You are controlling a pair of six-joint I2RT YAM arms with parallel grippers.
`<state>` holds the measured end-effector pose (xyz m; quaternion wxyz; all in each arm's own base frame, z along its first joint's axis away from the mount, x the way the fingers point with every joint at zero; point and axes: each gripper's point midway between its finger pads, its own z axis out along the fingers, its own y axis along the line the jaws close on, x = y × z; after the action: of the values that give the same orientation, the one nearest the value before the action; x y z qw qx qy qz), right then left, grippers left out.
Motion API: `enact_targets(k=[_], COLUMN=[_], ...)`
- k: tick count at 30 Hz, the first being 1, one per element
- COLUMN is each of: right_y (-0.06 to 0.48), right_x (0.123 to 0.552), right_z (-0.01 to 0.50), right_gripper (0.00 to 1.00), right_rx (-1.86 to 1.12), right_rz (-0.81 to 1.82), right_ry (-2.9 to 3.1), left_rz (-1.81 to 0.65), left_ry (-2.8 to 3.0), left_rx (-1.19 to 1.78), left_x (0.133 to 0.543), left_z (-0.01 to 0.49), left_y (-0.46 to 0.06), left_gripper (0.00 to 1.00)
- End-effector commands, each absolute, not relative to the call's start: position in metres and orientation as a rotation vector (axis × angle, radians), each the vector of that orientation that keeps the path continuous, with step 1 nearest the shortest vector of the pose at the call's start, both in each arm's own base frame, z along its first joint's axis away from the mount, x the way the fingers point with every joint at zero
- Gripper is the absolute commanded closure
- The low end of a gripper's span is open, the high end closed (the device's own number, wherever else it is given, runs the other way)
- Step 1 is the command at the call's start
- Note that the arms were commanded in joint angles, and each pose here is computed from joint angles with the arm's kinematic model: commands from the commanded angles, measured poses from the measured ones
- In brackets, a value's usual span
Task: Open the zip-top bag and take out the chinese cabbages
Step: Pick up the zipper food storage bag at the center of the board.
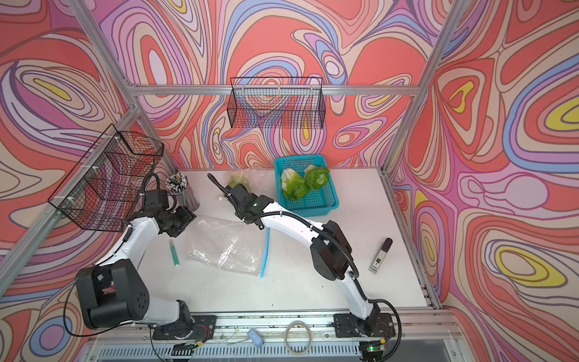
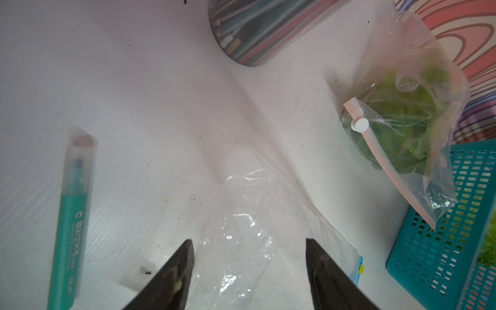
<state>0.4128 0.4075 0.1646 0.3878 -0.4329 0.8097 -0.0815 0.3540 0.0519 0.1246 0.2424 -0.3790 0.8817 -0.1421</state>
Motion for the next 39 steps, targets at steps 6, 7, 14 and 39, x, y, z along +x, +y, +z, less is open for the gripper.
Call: enact_targets(k=[6, 7, 14, 39], right_y=[0.413, 0.413, 0.42, 0.422], right_x=[0.439, 0.441, 0.456, 0.515], right_z=[0.139, 0.136, 0.112, 0.079], right_gripper=[0.22, 0.2, 0.14, 0.25], right_rx=[-1.275, -1.285, -1.372, -1.399], right_rz=[-0.451, -0.467, -0.544, -0.461], right_ry=[1.866, 1.853, 1.777, 1.74], left_rz=[-0.399, -0.399, -0.401, -0.411], left_ry=[2.361, 2.362, 2.36, 2.363], left_rx=[-0.993, -0.991, -0.987, -0.988], left_x=[0.362, 0.362, 0.362, 0.362], left_z=[0.146, 0.147, 0.148, 0.146], left_y=[0.055, 0.054, 0.054, 0.053], left_gripper=[0.32, 0.32, 0.32, 0.32])
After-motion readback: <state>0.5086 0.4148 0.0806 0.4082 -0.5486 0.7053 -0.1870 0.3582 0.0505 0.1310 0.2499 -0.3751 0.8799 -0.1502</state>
